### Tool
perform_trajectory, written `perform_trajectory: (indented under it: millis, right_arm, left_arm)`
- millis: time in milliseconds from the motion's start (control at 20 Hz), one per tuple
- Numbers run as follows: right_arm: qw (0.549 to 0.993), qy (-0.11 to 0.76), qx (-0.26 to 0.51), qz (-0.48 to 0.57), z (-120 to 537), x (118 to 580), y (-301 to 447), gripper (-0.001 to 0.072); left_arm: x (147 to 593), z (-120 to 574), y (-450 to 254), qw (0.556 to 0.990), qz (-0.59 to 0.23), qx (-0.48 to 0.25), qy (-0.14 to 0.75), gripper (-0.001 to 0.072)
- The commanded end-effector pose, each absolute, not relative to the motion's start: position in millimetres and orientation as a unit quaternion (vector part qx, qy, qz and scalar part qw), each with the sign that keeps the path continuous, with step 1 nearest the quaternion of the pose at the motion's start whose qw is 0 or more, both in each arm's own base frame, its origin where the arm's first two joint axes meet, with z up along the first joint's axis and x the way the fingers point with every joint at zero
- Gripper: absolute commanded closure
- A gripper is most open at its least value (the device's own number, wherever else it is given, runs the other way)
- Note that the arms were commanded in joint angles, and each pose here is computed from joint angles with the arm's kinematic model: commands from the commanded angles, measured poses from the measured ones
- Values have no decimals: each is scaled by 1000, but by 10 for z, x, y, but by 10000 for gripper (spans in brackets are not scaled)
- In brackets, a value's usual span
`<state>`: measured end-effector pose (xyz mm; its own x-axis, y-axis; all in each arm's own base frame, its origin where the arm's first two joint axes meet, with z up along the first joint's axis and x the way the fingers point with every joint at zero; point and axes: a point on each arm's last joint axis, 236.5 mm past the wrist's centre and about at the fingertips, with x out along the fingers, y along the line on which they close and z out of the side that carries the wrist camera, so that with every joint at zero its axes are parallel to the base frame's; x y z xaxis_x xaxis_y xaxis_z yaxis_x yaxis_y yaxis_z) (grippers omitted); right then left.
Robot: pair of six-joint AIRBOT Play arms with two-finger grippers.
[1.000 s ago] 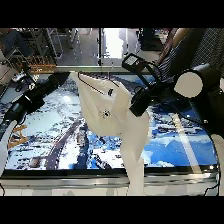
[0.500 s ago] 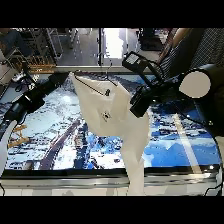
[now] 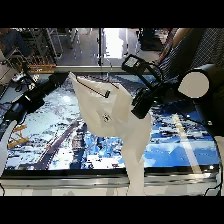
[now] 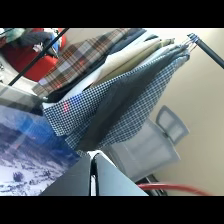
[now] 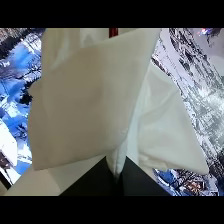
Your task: Fold the clothes and pants, and hang the long-sleeved shirts on hangers.
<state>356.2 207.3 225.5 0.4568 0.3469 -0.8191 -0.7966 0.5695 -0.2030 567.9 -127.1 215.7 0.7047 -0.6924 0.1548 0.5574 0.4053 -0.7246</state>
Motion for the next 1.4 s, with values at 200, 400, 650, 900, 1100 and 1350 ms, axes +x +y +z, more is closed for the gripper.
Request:
perform_trajectory:
  millis: [200,400,650,900,1100,1350]
  right_arm:
    - [762,463,-340,299,1693,3680,1725,693]
    - [735,519,-342,271,1244,3623,1559,693]
    - [819,485,-205,228,1380,3899,1736,693]
    - [900,365,5,237,2223,4162,1881,694]
    - [941,256,93,203,3009,4208,1503,694]
    - [971,167,168,44,3626,4025,192,693]
  left_arm:
    - [5448,2387,-1413,815,-426,-385,74,698]
    - [5266,2640,-1473,809,-451,-372,58,698]
    - [4663,3113,-1770,792,-527,-306,42,698]
    - [3819,2541,-2589,734,-622,-183,201,566]
    - [3590,2425,-2947,719,-643,-145,220,67]
    - [3258,2545,-2940,686,-677,-135,229,74]
